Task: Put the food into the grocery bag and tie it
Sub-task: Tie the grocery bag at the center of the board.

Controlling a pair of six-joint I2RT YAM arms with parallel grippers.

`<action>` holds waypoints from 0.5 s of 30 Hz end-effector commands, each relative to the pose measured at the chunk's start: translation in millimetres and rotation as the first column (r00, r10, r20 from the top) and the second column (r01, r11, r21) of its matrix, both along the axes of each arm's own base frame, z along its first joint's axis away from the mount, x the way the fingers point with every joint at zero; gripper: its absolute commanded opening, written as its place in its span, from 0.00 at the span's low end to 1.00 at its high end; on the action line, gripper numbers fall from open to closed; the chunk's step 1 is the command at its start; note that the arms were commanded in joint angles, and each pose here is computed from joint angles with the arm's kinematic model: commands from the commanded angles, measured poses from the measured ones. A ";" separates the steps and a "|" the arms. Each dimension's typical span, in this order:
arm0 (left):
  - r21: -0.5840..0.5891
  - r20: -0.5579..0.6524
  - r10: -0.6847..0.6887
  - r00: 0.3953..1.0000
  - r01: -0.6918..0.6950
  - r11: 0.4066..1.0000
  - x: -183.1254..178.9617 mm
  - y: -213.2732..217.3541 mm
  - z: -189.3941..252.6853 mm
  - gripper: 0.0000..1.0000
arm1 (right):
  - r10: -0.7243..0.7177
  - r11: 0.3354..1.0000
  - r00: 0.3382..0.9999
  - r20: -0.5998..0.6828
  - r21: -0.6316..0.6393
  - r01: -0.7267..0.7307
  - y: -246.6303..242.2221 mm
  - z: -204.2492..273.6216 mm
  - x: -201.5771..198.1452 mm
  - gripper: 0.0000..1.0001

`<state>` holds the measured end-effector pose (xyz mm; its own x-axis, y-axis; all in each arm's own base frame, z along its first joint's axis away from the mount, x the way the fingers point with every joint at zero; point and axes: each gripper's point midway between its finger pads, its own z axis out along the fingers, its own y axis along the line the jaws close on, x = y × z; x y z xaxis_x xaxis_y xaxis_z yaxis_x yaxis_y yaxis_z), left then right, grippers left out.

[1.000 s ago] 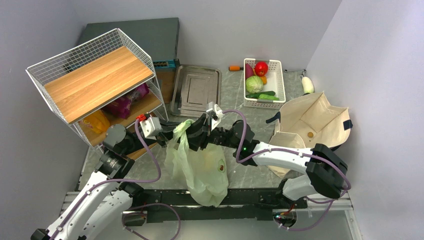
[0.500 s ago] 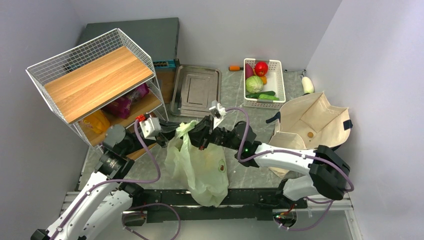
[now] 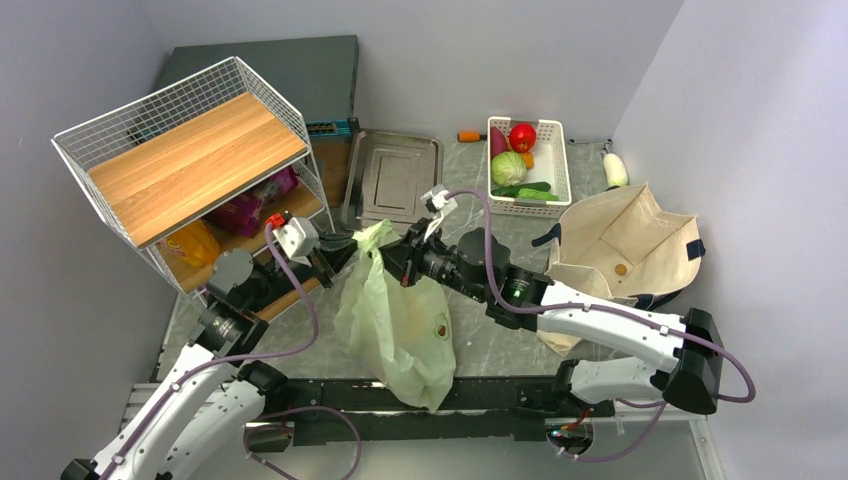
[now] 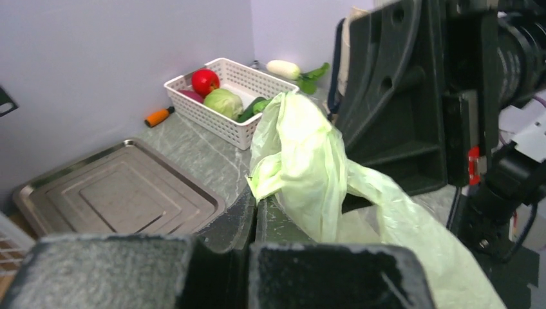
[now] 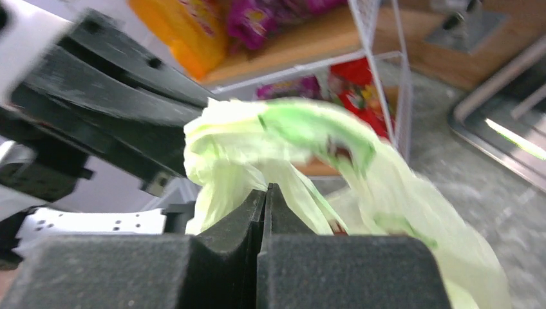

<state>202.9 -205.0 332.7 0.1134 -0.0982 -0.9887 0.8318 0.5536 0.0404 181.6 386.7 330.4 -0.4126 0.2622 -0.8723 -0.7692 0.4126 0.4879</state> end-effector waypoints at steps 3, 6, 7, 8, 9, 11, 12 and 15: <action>-0.121 -0.019 0.170 0.985 -0.171 0.978 14.9 23.3 30.6 0.00 | -0.196 0.964 0.973 -0.122 -0.208 0.168 -33.7 -38.2 13.0 0.00; -0.144 -0.026 0.241 0.970 -0.242 0.959 19.1 35.5 32.6 0.00 | -0.252 0.945 0.960 -0.119 -0.245 0.218 -53.0 -44.0 13.7 0.00; -0.152 -0.021 0.255 0.967 -0.255 0.955 19.3 38.3 33.5 0.00 | -0.271 0.939 0.956 -0.113 -0.252 0.236 -59.9 -44.3 14.3 0.00; -0.156 -0.018 0.260 0.966 -0.259 0.953 18.5 39.7 34.4 0.00 | -0.289 0.932 0.951 -0.107 -0.258 0.254 -66.2 -43.8 15.2 0.00; -0.156 -0.018 0.260 0.965 -0.260 0.953 18.1 40.0 34.6 0.00 | -0.304 0.925 0.947 -0.100 -0.267 0.269 -72.1 -45.1 15.5 0.00; -0.150 -0.030 0.248 0.968 -0.249 0.957 18.0 37.4 32.4 0.00 | -0.333 0.914 0.939 -0.081 -0.271 0.301 -80.8 -42.1 18.1 0.00; -0.147 -0.040 0.242 0.970 -0.245 0.958 18.4 35.8 31.1 0.00 | -0.348 0.908 0.935 -0.069 -0.272 0.318 -84.4 -39.1 19.8 0.00; -0.133 -0.077 0.224 0.971 -0.233 0.963 19.0 30.4 23.7 0.00 | -0.400 0.878 0.917 -0.019 -0.295 0.377 -95.1 -32.0 28.4 0.00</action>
